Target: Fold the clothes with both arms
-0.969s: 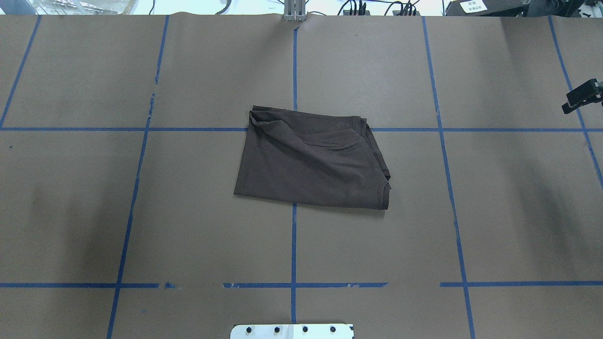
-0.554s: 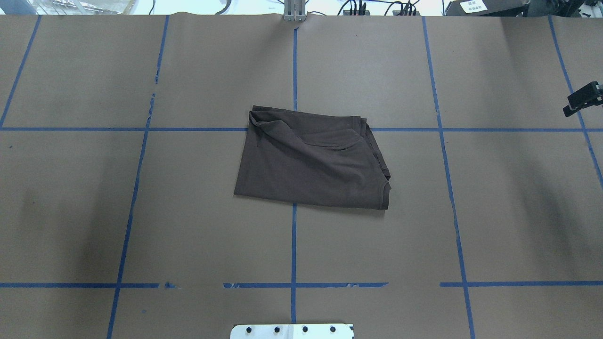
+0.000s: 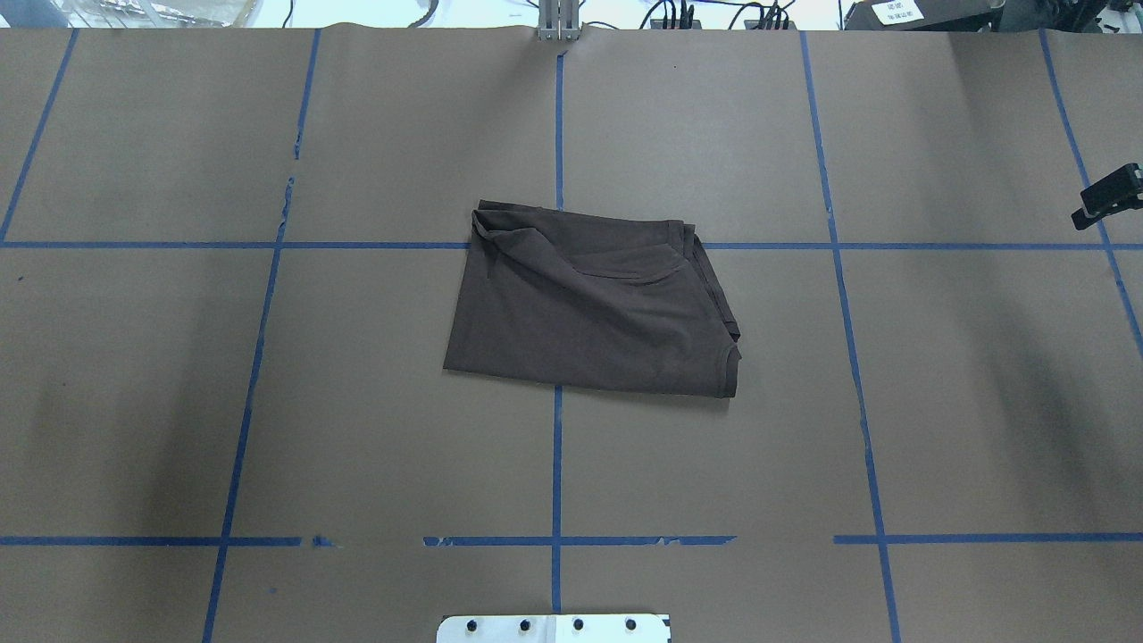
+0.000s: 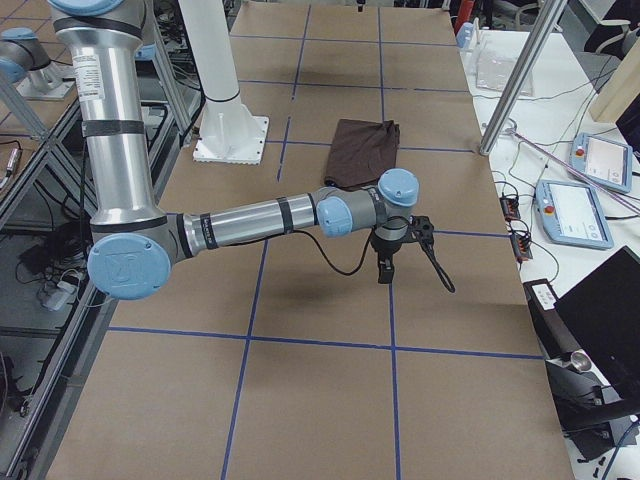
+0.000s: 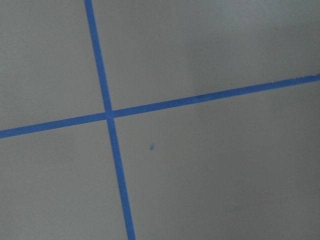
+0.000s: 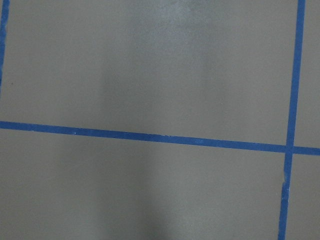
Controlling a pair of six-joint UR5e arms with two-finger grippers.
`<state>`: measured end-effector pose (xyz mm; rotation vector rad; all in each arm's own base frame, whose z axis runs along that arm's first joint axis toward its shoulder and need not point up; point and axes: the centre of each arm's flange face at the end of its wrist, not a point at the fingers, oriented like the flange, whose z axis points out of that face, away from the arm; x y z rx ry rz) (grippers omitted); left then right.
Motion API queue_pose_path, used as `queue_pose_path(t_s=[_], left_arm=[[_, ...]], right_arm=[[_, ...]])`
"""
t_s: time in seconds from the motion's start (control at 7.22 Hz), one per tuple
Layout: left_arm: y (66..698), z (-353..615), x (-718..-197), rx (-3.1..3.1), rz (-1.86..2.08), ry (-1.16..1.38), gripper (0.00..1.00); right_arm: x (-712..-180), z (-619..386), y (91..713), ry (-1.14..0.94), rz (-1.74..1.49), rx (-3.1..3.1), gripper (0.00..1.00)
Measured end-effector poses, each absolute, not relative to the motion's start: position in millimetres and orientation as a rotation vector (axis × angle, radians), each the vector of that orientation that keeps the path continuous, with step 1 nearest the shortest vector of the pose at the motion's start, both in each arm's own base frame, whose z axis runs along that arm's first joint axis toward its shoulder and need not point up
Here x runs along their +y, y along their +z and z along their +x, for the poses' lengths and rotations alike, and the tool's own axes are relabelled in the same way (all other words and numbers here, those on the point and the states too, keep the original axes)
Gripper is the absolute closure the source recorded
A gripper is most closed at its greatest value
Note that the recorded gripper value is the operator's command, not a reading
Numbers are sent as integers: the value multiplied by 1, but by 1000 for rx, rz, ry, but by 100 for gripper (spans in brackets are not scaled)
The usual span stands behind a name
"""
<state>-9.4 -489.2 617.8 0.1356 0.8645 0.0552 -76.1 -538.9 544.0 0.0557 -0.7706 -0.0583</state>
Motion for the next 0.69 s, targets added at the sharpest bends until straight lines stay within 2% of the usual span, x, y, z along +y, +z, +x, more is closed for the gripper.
queue_pose_path(t_s=[0.69], left_arm=[[589, -31, -501, 854, 134, 11, 0]], right_arm=[[-535, -72, 548, -51, 43, -787, 0]])
